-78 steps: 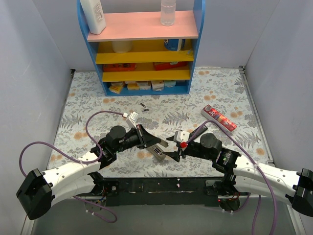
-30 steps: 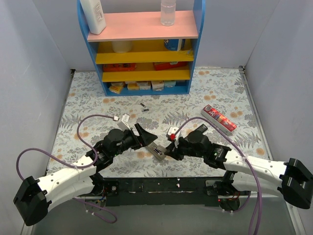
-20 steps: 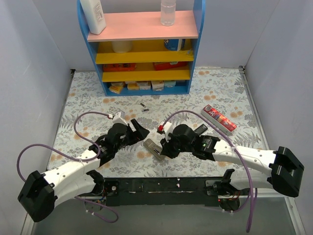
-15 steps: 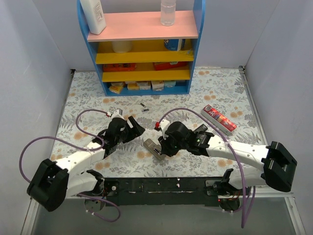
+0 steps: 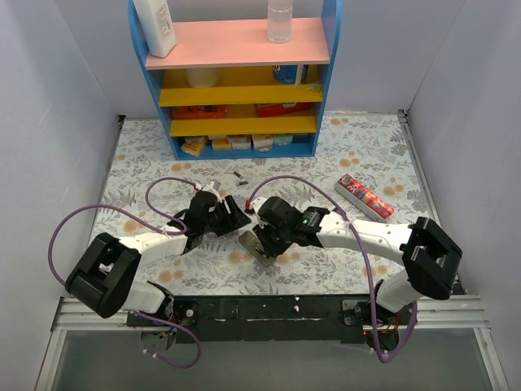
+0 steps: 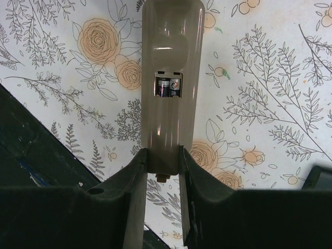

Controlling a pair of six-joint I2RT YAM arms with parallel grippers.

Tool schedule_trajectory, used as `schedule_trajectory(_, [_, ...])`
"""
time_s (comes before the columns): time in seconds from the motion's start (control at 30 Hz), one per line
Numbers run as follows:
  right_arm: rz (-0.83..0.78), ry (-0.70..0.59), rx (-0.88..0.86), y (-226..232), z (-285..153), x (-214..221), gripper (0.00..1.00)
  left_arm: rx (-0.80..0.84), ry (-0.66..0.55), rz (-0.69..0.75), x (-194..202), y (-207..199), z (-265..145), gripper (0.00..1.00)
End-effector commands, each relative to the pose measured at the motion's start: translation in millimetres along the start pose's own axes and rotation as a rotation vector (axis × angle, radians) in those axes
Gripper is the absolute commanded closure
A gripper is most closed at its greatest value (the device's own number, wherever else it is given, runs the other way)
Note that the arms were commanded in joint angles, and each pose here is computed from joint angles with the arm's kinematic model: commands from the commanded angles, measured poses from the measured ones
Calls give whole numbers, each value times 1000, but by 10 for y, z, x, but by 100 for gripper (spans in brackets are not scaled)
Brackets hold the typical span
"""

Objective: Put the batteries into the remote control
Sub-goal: Load the battery cover into the remote control.

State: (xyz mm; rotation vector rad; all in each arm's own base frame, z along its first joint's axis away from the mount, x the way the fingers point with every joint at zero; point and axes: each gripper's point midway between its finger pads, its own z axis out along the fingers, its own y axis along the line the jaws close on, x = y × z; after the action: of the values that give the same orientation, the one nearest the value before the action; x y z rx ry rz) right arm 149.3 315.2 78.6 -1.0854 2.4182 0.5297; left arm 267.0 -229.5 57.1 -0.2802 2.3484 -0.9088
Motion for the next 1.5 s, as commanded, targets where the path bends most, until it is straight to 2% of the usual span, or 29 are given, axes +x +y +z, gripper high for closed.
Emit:
schedule_trajectory(0.0, [12,-1,11,31,-9,-133,99,64,2,14,9,-83,-32,44])
schedule_trajectory(0.33, [16,42,36,7,168,-128,99,65,12,-8,132,16,-104,44])
schedule_trajectory(1.47, [27,45,48,4,327,-194,99,137,73,-59,342,-18,-172,50])
